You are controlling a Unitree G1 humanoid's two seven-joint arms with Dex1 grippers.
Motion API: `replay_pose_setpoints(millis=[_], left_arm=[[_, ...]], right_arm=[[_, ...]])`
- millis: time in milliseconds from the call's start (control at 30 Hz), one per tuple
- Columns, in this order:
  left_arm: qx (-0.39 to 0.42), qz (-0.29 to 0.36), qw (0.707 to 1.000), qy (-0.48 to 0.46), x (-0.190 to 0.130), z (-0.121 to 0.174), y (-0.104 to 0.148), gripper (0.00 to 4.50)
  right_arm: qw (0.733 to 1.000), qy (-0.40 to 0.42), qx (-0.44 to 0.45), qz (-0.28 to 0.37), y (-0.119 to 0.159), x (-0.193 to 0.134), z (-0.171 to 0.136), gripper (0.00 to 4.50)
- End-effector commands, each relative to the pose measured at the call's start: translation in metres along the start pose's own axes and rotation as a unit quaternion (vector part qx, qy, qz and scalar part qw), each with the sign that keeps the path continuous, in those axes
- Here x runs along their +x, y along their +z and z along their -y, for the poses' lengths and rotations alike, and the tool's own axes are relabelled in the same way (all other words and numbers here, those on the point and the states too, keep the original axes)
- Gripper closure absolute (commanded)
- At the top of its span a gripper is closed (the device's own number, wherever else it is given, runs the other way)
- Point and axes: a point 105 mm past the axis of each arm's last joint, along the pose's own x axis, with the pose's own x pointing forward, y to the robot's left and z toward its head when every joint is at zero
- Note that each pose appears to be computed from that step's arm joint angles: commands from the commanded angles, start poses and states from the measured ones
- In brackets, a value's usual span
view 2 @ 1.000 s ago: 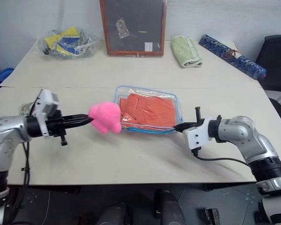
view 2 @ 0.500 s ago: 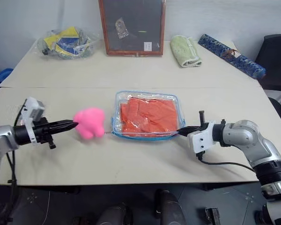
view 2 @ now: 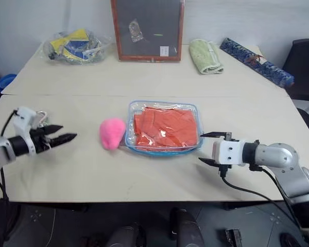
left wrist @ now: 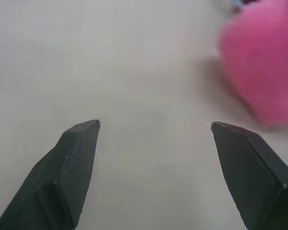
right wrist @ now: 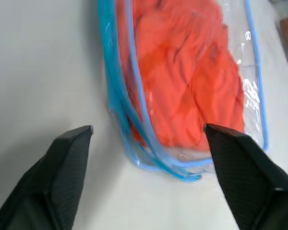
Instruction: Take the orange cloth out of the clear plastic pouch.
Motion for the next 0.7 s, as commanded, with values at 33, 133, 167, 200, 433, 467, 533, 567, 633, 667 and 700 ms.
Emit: replay_pose_setpoints(millis=[33, 133, 167, 200, 433, 467, 533, 567, 633, 667, 700], left_arm=[[0.157, 0.051, 0.973, -0.16, 0.01, 0.071, 0.06, 0.68], [0.307, 0.022, 0.919, -0.248, 0.027, 0.12, 0.052, 0.68], [0.358, 0.006, 0.896, -0.263, 0.032, 0.13, 0.042, 0.68], [0.395, -0.006, 0.878, -0.272, 0.036, 0.136, 0.034, 0.68], [0.516, -0.008, 0.806, -0.29, 0.064, 0.141, 0.003, 0.68], [0.514, -0.001, 0.807, -0.29, 0.067, 0.142, 0.003, 0.68], [0.507, 0.022, 0.813, -0.287, 0.076, 0.15, 0.005, 0.68], [0.504, 0.03, 0.814, -0.286, 0.078, 0.153, 0.004, 0.68], [0.503, 0.038, 0.815, -0.284, 0.082, 0.157, 0.004, 0.68], [0.5, 0.04, 0.818, -0.282, 0.083, 0.157, 0.004, 0.68], [0.497, 0.04, 0.82, -0.279, 0.085, 0.156, 0.003, 0.68]], right_arm=[[0.992, -0.004, 0.098, 0.076, 0.046, -0.004, -0.004, 0.66], [0.986, 0.015, 0.138, 0.096, 0.064, 0.001, -0.019, 0.66], [0.984, 0.014, 0.148, 0.099, 0.067, 0.002, -0.022, 0.66], [0.983, 0.014, 0.156, 0.099, 0.069, 0.003, -0.024, 0.66], [0.979, 0.023, 0.181, 0.086, 0.069, 0.005, -0.043, 0.66], [0.979, 0.022, 0.182, 0.085, 0.07, 0.005, -0.045, 0.66], [0.978, 0.017, 0.188, 0.084, 0.071, 0.004, -0.047, 0.66], [0.978, 0.014, 0.191, 0.084, 0.071, 0.004, -0.048, 0.66], [0.977, 0.009, 0.196, 0.082, 0.071, 0.003, -0.051, 0.66], [0.977, 0.007, 0.197, 0.079, 0.07, 0.003, -0.052, 0.66], [0.977, 0.005, 0.198, 0.077, 0.069, 0.003, -0.053, 0.66]])
